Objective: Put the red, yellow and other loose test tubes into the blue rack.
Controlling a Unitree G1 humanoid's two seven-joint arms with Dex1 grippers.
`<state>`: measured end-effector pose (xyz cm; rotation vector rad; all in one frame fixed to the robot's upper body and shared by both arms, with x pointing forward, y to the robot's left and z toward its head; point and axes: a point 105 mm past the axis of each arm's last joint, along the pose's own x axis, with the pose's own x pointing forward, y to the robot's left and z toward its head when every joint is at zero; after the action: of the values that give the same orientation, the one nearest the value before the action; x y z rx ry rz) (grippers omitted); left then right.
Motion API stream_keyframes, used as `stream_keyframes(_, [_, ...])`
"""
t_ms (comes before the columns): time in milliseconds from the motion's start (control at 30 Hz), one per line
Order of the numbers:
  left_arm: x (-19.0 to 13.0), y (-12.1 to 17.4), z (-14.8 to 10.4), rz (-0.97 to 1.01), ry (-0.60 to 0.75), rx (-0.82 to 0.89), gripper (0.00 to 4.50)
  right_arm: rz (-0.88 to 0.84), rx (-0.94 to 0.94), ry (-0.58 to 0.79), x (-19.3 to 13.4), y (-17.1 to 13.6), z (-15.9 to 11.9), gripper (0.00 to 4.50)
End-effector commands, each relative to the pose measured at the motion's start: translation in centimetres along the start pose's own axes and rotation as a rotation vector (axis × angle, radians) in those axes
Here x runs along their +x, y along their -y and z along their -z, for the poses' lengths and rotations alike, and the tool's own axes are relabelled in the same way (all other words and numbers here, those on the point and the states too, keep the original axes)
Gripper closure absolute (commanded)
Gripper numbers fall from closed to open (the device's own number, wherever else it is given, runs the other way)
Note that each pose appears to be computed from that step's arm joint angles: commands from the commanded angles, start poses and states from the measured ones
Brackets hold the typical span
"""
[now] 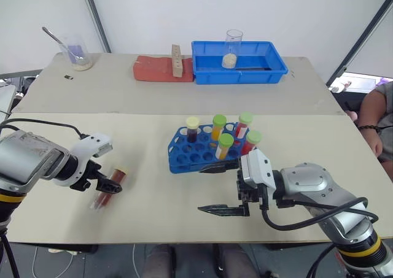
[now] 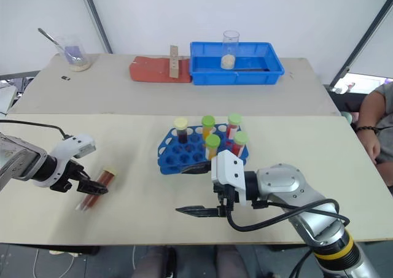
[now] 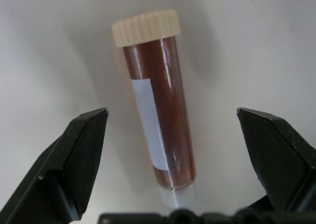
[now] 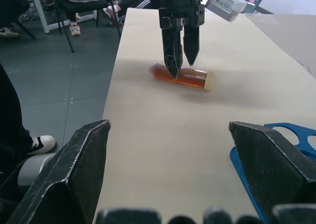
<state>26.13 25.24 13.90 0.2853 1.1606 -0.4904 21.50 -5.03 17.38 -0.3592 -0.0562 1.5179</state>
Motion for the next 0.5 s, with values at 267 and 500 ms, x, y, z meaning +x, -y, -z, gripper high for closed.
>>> stream_keyframes(267, [0.7,-0.1,-0.2,-0.035,-0.007,-0.013,0.0,-0.003,-0.022,0.034,0.4,-0.5,-1.1,0.24])
stream_keyframes(500, [2.0,0.0,-0.4,-0.046,-0.003,-0.032,2.69,0.007,-0.011,0.035,0.5,-0.6,-1.1,0.21])
